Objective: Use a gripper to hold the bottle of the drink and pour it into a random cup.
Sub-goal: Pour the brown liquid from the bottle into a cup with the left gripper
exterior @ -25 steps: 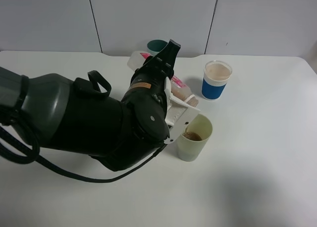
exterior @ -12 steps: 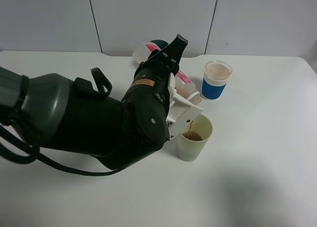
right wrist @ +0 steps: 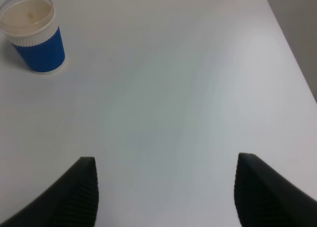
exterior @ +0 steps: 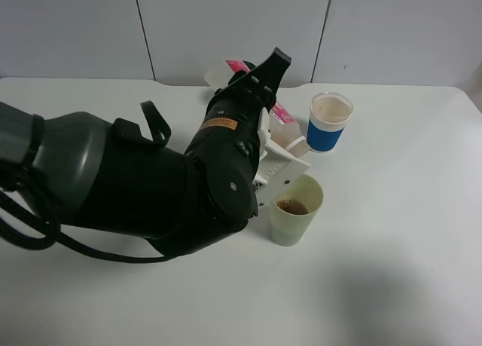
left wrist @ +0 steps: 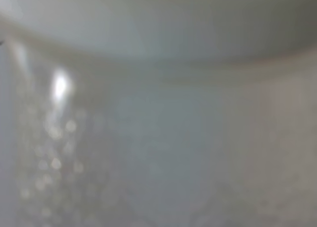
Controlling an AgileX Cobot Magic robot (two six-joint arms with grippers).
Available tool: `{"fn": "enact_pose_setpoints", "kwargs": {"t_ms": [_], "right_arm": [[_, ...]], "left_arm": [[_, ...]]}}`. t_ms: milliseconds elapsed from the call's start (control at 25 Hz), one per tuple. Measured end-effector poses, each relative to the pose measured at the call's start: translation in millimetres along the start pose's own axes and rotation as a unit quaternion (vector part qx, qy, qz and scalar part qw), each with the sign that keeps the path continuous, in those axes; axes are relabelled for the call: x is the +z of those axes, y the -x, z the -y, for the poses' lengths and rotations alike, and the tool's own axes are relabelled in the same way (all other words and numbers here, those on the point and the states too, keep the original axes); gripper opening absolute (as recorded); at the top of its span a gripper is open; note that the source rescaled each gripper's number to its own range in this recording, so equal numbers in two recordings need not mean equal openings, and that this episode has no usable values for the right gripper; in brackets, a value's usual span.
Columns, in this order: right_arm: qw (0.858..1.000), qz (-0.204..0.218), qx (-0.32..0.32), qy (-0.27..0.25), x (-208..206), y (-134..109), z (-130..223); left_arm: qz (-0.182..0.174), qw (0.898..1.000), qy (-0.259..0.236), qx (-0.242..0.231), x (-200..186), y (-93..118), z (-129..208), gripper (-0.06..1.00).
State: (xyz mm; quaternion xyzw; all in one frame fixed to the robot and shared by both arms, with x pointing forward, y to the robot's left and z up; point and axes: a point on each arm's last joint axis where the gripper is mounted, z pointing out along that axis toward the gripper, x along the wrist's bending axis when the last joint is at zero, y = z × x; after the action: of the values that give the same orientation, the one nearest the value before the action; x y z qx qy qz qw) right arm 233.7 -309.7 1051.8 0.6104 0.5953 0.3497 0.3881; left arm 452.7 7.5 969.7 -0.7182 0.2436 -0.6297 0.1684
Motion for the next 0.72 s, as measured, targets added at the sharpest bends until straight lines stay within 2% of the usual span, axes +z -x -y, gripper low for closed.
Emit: {"fn": "enact_pose_setpoints", "kwargs": {"t_ms": [200,400,520,720], "right_arm": [[1.000,0.000,0.000,0.000,0.0,0.0,0.0],[1.000,0.000,0.000,0.000,0.0,0.0,0.0],[1.000,0.000,0.000,0.000,0.0,0.0,0.0],[1.000,0.000,0.000,0.000,0.0,0.0,0.0]], "left_arm": [[-0.018,1.000,-0.003,0.008,0.0,-3.2,0.5,0.04],[-0.015,1.000,-0.002,0.005,0.0,-2.8,0.4,0.04],[-0.001,1.000,0.000,-0.015,0.0,-0.2,0.0,0.04],[0.047,0.996,0.019,-0.071,-0.6,8.2,-4.1,0.04]]}}
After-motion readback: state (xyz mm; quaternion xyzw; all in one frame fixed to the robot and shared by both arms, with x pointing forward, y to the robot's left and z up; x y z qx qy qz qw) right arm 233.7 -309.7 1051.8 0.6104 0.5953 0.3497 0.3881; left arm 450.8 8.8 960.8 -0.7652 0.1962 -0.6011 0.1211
